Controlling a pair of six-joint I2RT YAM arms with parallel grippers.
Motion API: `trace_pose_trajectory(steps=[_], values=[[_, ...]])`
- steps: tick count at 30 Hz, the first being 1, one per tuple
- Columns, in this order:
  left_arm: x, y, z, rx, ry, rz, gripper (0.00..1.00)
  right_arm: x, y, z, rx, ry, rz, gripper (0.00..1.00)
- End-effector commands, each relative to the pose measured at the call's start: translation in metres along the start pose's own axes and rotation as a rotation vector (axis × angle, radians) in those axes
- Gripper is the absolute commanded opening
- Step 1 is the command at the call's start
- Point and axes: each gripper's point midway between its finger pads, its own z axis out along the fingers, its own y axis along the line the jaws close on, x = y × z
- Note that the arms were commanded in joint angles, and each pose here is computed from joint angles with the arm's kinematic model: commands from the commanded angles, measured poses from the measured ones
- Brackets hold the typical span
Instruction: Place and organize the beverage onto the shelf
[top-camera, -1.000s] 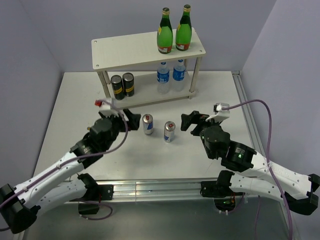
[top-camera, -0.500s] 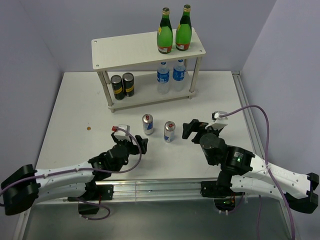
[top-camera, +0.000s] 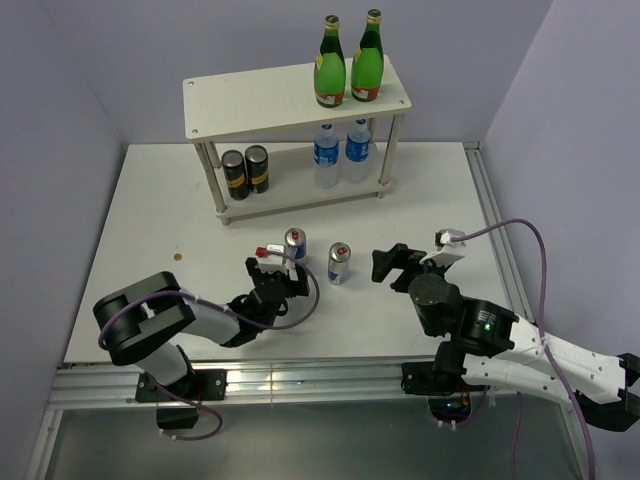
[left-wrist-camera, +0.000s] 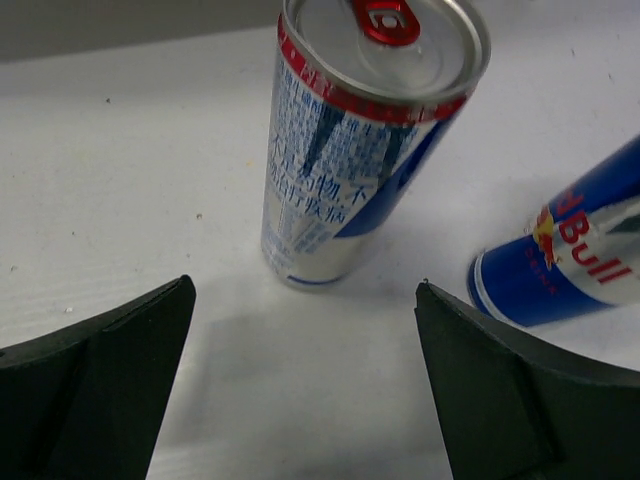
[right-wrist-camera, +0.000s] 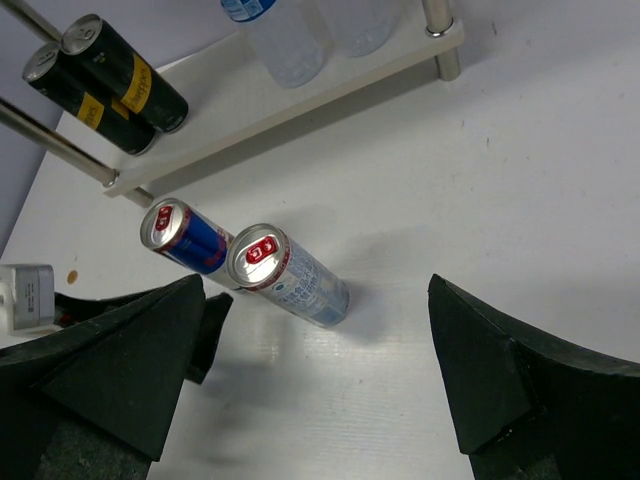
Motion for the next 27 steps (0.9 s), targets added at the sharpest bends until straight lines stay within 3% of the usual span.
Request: trace_pose_trajectory(steps=[1,9,12,13,15,16,17,18,23,27], values=[[-0.038,-0.015,0.019,0.016,-0.131,-0.076,0.99,0.000,-0.005,-0.001,0.012,-0.013,0.021,1.00],[-0.032,-0.019,0.058,0.012,-0.118,-0.056,0.99,0.010,-0.004,0.003,0.013,-0.001,0.008,1.00],[-0.034,-0.019,0.070,0.004,-0.123,-0.049,0.93,0.012,-0.003,0.004,0.006,0.001,0.007,1.00],[-0.035,-0.015,0.074,-0.005,-0.124,-0.047,0.74,0.013,-0.002,0.005,0.006,0.001,0.007,1.00],[-0.038,-0.014,0.080,-0.016,-0.127,-0.039,0.55,0.014,-0.004,0.005,0.013,-0.001,0.003,1.00],[-0.041,-0.011,0.082,-0.026,-0.131,-0.037,0.28,0.015,-0.004,0.006,0.015,-0.001,0.000,1.00],[-0.043,-0.009,0.082,-0.035,-0.133,-0.036,0.18,0.017,-0.006,0.006,0.019,0.000,-0.004,1.00],[-0.048,-0.009,0.080,-0.038,-0.138,-0.036,0.00,0.016,-0.006,0.006,0.021,-0.002,-0.003,1.00],[-0.082,-0.005,0.058,-0.057,-0.150,-0.042,0.00,0.020,-0.009,0.006,0.019,-0.004,0.003,1.00],[-0.162,-0.009,0.028,-0.048,-0.220,-0.042,0.00,0.024,-0.007,0.008,0.009,0.003,0.002,1.00]])
